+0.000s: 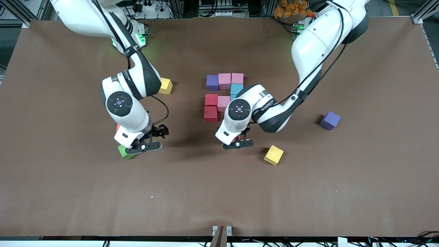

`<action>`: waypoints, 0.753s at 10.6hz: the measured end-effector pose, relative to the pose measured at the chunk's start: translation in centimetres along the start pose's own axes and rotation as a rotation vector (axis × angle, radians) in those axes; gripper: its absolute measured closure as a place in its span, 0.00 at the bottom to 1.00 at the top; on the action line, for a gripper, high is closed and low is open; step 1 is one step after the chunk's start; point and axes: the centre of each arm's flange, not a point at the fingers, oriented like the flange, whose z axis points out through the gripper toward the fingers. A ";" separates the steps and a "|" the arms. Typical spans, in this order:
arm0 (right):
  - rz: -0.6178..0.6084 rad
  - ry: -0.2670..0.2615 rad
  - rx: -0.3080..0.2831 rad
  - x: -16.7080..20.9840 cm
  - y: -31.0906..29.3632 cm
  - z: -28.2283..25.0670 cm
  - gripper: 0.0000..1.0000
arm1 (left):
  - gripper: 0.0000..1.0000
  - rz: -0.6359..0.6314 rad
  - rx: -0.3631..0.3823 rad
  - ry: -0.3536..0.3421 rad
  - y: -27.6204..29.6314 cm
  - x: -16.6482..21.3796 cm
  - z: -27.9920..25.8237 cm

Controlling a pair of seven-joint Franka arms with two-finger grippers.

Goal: Form number 2 with 11 blocks
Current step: 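Carry the orange cube with the left gripper while the right gripper grasps green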

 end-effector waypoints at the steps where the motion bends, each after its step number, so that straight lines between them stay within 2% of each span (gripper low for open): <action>1: -0.033 -0.011 0.000 0.2 1.6 0.7 0.00 | 0.41 0.012 -0.007 0.003 1.1 -0.6 0.1; 4: -0.189 -0.037 0.007 0.4 8.3 2.4 0.00 | 0.42 0.036 -0.024 0.005 3.8 -2.3 0.1; 5: -0.233 -0.044 0.011 0.4 10.0 3.0 0.00 | 0.45 0.041 -0.022 0.004 4.0 -2.5 0.3; 8: -0.331 -0.044 0.022 0.5 12.6 6.2 0.00 | 0.45 0.059 -0.022 -0.006 4.7 -3.4 0.8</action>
